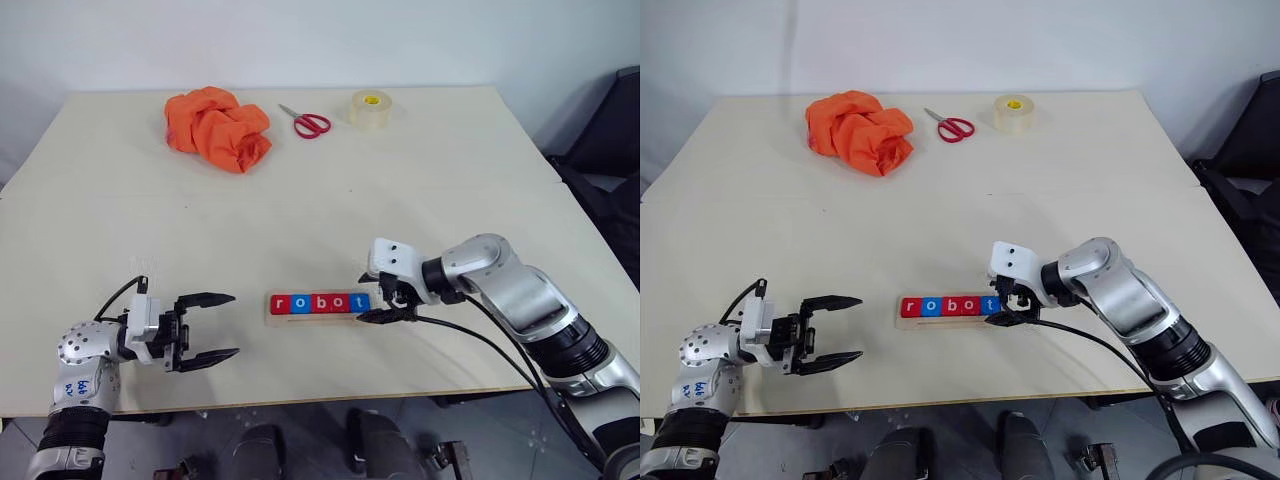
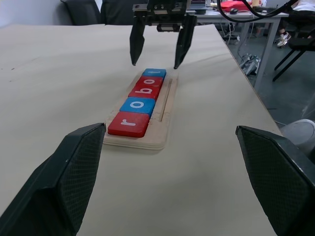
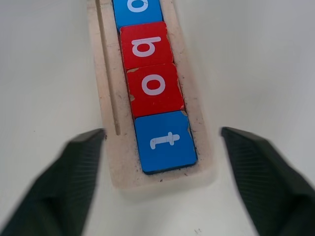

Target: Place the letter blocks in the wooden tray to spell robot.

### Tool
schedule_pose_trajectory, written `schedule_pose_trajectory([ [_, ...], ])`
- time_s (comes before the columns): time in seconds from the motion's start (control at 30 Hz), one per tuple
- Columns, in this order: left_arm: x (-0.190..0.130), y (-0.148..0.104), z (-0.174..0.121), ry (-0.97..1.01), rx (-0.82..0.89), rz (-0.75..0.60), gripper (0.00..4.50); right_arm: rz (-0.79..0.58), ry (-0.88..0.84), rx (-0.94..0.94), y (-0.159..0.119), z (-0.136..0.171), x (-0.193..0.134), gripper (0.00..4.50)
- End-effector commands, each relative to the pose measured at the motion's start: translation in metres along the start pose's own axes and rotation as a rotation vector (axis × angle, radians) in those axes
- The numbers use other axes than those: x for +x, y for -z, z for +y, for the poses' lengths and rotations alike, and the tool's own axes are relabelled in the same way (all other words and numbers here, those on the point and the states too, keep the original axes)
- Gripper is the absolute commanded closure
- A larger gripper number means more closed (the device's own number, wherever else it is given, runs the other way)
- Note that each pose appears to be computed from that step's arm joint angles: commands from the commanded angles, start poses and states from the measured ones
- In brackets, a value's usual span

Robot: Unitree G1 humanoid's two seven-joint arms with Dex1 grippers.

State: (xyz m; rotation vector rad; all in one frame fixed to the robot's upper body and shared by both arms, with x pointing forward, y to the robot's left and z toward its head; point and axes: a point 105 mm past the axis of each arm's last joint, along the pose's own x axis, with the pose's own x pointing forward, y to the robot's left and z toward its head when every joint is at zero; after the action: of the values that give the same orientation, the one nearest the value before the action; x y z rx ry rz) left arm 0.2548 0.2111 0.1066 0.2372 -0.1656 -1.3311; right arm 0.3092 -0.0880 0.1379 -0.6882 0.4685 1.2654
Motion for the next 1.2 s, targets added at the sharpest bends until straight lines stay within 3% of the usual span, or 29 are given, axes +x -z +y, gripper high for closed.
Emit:
schedule_pose_trajectory([
  [0.03, -0.001, -0.005, 0.0, 0.019, 0.039, -0.007, 0.0, -0.035, 0.003, -0.051, -0.014, 0.002, -0.006, 0.01],
  [0.2, 0.002, -0.004, 0.001, 0.02, 0.04, -0.01, 0.0, -0.04, 0.009, -0.052, -0.012, 0.002, -0.011, 0.01],
  [0.37, 0.005, -0.004, 0.01, -0.064, 0.05, 0.003, 0.0, -0.222, 0.073, -0.057, -0.018, -0.001, -0.035, 0.01],
  [0.43, 0.005, -0.005, 0.018, -0.142, 0.064, 0.024, 0.0, -0.282, 0.087, -0.086, -0.007, 0.003, -0.052, 0.01],
  [0.53, -0.001, -0.003, 0.023, -0.242, 0.107, 0.08, 0.0, -0.266, 0.118, -0.099, 0.021, 0.001, -0.069, 0.01],
  [0.8, -0.019, -0.019, 0.014, -0.239, 0.128, 0.067, 0.0, -0.309, 0.086, -0.125, 0.058, -0.007, -0.099, 0.01],
  [1.2, -0.03, -0.035, 0.016, -0.271, 0.142, 0.051, 0.0, -0.392, 0.096, -0.165, 0.053, -0.033, -0.115, 0.01],
])
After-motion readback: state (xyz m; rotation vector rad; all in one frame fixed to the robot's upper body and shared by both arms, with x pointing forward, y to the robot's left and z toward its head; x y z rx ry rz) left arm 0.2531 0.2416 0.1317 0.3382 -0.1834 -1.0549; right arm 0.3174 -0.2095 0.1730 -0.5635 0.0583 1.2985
